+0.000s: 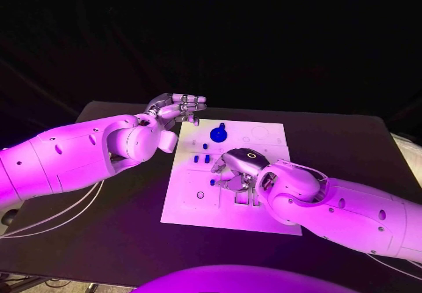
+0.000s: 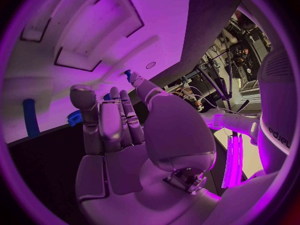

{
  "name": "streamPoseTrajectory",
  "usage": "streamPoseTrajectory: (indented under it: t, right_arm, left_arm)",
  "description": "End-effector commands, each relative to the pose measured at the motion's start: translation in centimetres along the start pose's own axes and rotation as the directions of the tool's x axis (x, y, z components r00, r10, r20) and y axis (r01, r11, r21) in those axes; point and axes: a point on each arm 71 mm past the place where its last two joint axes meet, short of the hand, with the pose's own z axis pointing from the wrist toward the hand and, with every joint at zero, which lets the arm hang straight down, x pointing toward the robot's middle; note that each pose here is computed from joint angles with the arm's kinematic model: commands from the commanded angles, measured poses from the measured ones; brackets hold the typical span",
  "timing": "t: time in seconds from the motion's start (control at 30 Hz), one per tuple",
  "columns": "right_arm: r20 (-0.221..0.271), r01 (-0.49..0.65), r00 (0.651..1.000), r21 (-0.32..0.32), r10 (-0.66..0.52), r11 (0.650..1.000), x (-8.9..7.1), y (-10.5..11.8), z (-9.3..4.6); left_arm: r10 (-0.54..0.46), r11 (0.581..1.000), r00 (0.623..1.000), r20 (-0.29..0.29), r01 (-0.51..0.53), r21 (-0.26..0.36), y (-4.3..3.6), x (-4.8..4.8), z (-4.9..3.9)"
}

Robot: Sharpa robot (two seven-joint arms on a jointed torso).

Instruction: Assemble the parts on the task board

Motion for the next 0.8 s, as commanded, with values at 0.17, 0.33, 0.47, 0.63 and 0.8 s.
streamPoseTrajectory:
  t: [0.17,0.33,0.47,0.63,0.8]
  right_arm:
    - [0.060,-0.066,0.996,0.005,0.065,0.998,-2.6,-1.5,-2.3]
    - [0.019,-0.034,0.999,0.065,0.033,0.997,-4.6,-4.1,-4.0]
    - [0.000,0.006,1.000,0.109,-0.006,0.994,-5.5,-5.9,-4.9]
    - [-0.013,0.048,0.999,0.157,-0.047,0.986,-5.9,-7.6,-5.4]
    - [-0.040,0.082,0.996,0.177,-0.076,0.981,-5.8,-8.2,-5.3]
  left_arm:
    - [-0.011,1.000,1.000,-0.024,0.011,0.002,-0.08,0.12,-0.07]
    - [-0.006,1.000,1.000,-0.028,0.006,0.004,-0.11,0.11,-0.17]
    - [-0.005,1.000,1.000,-0.030,0.005,0.006,-0.14,0.13,-0.22]
    - [-0.005,1.000,0.999,-0.032,0.005,0.007,-0.14,0.18,-0.22]
    - [-0.003,1.000,1.000,-0.029,0.003,0.003,-0.12,0.17,-0.23]
